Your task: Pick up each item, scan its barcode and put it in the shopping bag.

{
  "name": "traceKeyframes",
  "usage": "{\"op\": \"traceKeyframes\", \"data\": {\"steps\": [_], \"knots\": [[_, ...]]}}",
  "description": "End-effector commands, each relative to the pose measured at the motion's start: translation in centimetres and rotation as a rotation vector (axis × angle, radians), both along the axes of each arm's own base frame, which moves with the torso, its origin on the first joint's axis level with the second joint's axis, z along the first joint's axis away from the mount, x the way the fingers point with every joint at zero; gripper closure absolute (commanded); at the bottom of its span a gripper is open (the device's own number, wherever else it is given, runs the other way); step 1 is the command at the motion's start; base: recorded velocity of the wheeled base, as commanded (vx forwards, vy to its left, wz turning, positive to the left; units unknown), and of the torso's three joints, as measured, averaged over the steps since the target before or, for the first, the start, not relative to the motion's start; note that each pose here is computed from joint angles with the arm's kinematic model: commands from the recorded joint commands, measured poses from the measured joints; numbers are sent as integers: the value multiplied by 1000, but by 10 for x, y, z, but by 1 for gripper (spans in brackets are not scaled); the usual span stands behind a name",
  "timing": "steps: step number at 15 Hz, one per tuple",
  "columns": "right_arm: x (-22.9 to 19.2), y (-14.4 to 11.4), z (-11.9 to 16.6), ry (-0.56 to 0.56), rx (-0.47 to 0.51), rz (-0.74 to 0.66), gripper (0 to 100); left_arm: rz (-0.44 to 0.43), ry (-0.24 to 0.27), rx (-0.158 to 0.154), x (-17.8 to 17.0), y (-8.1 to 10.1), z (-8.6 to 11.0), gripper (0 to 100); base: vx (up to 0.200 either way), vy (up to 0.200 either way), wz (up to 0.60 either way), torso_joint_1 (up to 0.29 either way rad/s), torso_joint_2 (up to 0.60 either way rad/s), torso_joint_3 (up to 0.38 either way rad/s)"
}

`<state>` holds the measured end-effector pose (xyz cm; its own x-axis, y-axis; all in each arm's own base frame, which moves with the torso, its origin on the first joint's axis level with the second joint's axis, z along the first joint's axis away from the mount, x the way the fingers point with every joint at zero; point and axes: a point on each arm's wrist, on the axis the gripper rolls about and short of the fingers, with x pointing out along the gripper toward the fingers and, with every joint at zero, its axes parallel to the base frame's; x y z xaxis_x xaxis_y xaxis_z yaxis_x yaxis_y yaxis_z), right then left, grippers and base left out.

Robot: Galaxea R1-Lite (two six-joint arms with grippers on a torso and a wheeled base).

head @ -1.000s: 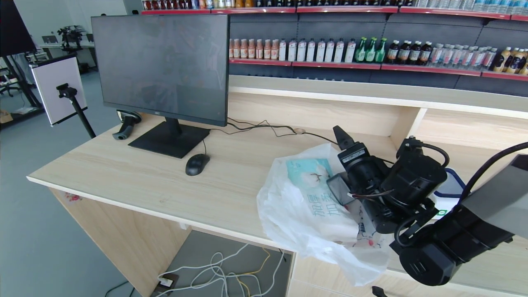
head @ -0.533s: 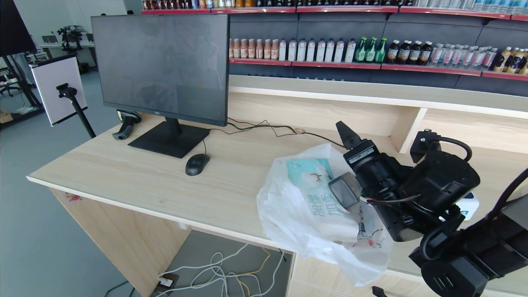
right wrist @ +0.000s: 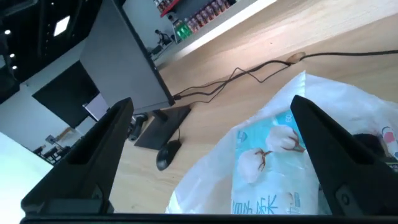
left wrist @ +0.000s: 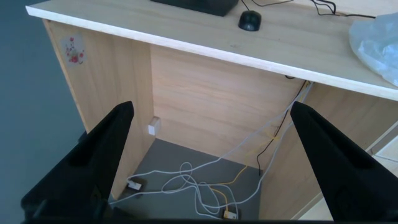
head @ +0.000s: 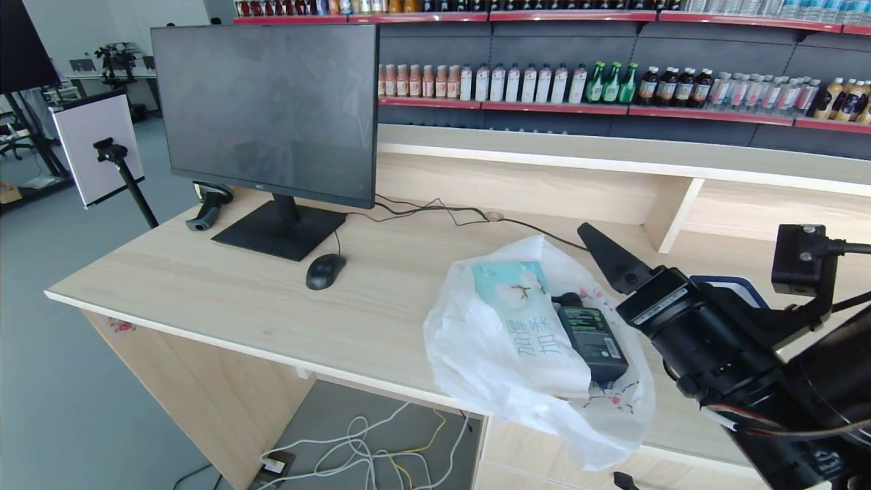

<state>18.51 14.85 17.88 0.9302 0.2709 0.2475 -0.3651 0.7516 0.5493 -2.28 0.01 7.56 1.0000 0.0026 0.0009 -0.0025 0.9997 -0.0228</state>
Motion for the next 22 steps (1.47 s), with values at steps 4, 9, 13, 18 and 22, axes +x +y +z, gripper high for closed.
{"op": "traceKeyframes", "data": {"steps": [4, 9, 13, 18, 22], "knots": [[-59, -45, -6, -139, -311, 128, 0, 1, -1, 0, 0, 0, 0, 0, 0, 0, 0, 0, 0, 0], [-84, -65, -10, -243, -527, 132, 0, 1, -1, -3, 0, 0, 0, 0, 0, 0, 0, 0, 0, 0], [-125, -94, -34, -94, -674, 329, 0, 1, -1, -2, 0, 0, 0, 0, 0, 0, 0, 0, 0, 0], [-191, -152, -95, -85, -827, 503, 0, 1, -1, -3, 0, 0, 0, 0, 0, 0, 0, 0, 0, 0], [-198, -157, -95, -53, -812, 372, 0, 2, -1, -5, 0, 0, 0, 0, 0, 0, 0, 0, 0, 0]]}}
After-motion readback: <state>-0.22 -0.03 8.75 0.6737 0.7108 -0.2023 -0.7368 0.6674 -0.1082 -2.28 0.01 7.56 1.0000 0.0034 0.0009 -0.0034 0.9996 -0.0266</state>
